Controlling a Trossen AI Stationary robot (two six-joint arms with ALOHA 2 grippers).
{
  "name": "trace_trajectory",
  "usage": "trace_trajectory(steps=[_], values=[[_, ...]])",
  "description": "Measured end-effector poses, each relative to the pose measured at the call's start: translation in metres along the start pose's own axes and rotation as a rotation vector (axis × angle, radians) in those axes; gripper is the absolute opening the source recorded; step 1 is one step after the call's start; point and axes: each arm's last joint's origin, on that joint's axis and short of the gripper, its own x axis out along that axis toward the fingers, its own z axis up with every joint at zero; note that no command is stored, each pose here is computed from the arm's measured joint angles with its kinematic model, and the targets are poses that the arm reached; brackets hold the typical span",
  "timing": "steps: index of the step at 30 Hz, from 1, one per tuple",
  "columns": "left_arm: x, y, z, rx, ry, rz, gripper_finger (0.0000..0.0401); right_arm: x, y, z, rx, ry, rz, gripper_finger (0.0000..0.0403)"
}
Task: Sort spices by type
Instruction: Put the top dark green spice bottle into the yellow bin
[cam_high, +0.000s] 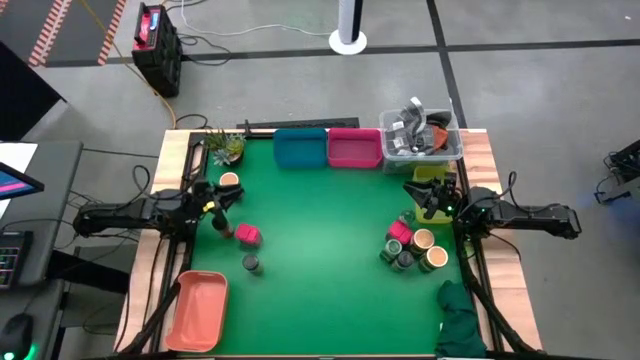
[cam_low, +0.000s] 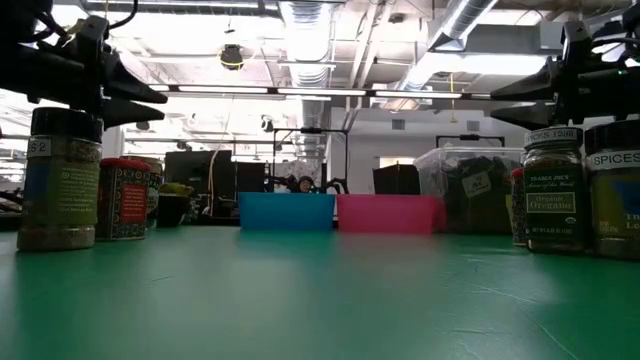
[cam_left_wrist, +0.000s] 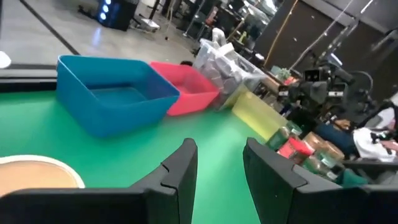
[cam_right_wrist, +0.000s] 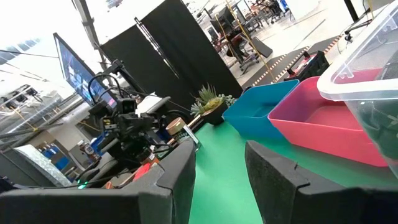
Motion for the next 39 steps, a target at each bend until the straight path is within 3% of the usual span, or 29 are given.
trace_trajectory(steps=[4, 8, 14, 21, 25, 28, 34, 39], values=[[-0.001, -0.004, 0.005, -0.123, -0.013, -0.042, 0.0121, 0.0, 0.0, 0.0, 0.0, 0.0, 0.0, 0.0168], [-0.001, -0.01, 0.013, -0.081, -0.007, -0.078, 0.0121, 0.0, 0.001, 0.001, 0.02, -0.012, 0.008, 0.0168], [0.0, -0.025, 0.034, -0.03, -0.011, -0.082, 0.0121, 0.0, 0.004, 0.007, 0.29, -0.044, 0.038, 0.0168], [0.009, -0.047, 0.057, -0.024, -0.026, -0.091, 0.0121, -0.001, 0.009, 0.008, 0.432, -0.004, 0.114, 0.0168], [0.016, -0.06, 0.069, -0.041, 0.004, -0.074, 0.0123, -0.004, 0.02, 0.015, 0.341, 0.08, 0.235, 0.0168], [0.023, -0.07, 0.076, 0.007, 0.077, -0.025, 0.0137, -0.009, 0.034, 0.032, 0.239, 0.14, 0.244, 0.0168], [0.033, -0.089, 0.092, 0.075, 0.256, 0.105, 0.0207, -0.011, 0.064, 0.067, 0.025, 0.305, 0.068, 0.0161], [0.036, -0.101, 0.107, 0.098, 0.41, 0.141, 0.0248, 0.003, 0.093, 0.084, -0.214, 0.569, -0.143, 0.0147]])
